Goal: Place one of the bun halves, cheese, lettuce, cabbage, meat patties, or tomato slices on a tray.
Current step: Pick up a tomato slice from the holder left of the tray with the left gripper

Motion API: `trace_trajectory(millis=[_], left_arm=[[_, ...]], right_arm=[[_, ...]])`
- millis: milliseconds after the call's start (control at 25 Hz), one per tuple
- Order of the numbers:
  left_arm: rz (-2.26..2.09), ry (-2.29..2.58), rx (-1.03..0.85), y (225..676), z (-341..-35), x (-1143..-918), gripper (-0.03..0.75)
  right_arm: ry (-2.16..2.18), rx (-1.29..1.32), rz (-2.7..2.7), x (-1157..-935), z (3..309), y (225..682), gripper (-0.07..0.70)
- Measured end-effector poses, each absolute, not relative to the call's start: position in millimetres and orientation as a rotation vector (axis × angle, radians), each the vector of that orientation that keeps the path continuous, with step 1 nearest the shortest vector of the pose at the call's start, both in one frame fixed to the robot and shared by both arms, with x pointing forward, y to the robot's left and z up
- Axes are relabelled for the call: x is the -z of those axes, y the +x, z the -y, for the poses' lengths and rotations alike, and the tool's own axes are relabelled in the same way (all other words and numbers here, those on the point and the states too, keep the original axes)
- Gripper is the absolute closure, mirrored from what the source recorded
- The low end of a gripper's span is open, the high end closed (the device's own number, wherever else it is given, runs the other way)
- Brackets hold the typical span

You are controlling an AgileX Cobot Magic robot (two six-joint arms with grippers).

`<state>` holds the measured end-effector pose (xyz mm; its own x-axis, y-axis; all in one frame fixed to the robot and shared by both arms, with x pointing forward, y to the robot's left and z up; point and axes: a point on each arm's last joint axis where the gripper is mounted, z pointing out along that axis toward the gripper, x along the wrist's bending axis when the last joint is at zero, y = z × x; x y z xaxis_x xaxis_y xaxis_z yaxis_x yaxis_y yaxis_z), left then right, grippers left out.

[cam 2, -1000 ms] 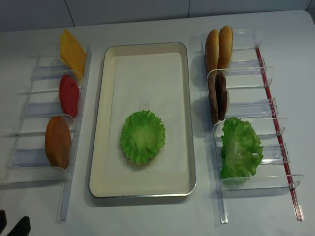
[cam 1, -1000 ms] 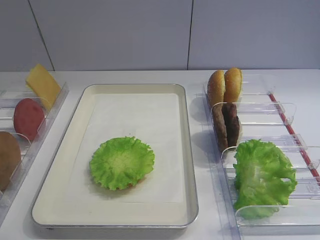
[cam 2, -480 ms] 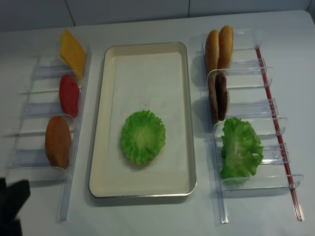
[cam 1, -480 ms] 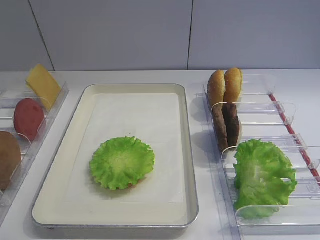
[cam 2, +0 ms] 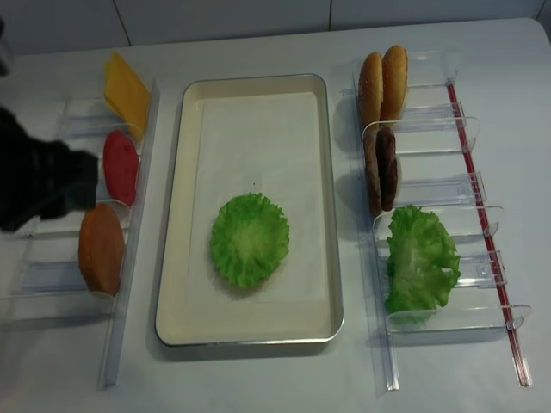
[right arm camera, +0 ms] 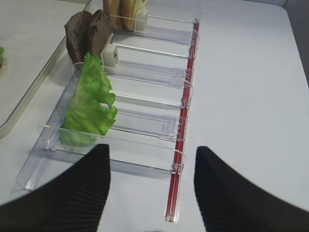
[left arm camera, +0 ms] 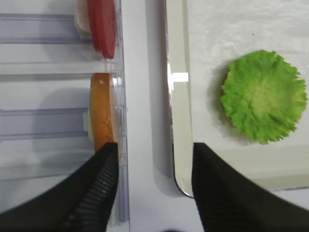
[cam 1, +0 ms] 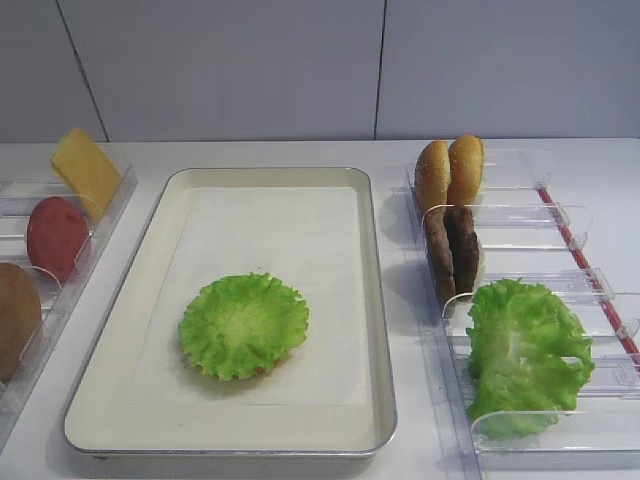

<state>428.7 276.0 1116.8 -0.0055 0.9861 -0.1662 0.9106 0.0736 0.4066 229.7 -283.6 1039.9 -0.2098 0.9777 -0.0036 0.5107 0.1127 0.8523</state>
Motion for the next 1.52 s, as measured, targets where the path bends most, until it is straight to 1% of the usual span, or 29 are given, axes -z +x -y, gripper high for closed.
trace_trajectory(millis=[160,360,600,880,1040,1280,1520], left_arm=[[-2.004,1.927,-0.270,468,-277,-1101,0.384],[-2.029,1.954,-0.263,506,-276,-1081,0.383],[-2.059,1.995,-0.252,537,-275,-1061,0.383],[-2.084,2.029,-0.234,551,-275,-1042,0.384],[-2.085,2.033,-0.238,555,-275,-1037,0.383],[-2.074,2.022,-0.255,558,-275,-1037,0.384],[-2.078,2.048,-0.233,563,-275,-1026,0.384]], right_arm=[[1.448,-1.002,-1.796,-1040,284,230,0.214],[1.448,-1.002,-1.796,-1040,284,230,0.216],[1.448,-1.002,-1.796,-1040,284,230,0.216],[1.448,-1.002,-1.796,-1040,284,230,0.216],[1.451,-0.999,-1.796,-1040,284,230,0.216],[1.451,-0.999,-1.796,-1040,284,230,0.216],[1.451,-0.999,-1.796,-1040,284,230,0.216]])
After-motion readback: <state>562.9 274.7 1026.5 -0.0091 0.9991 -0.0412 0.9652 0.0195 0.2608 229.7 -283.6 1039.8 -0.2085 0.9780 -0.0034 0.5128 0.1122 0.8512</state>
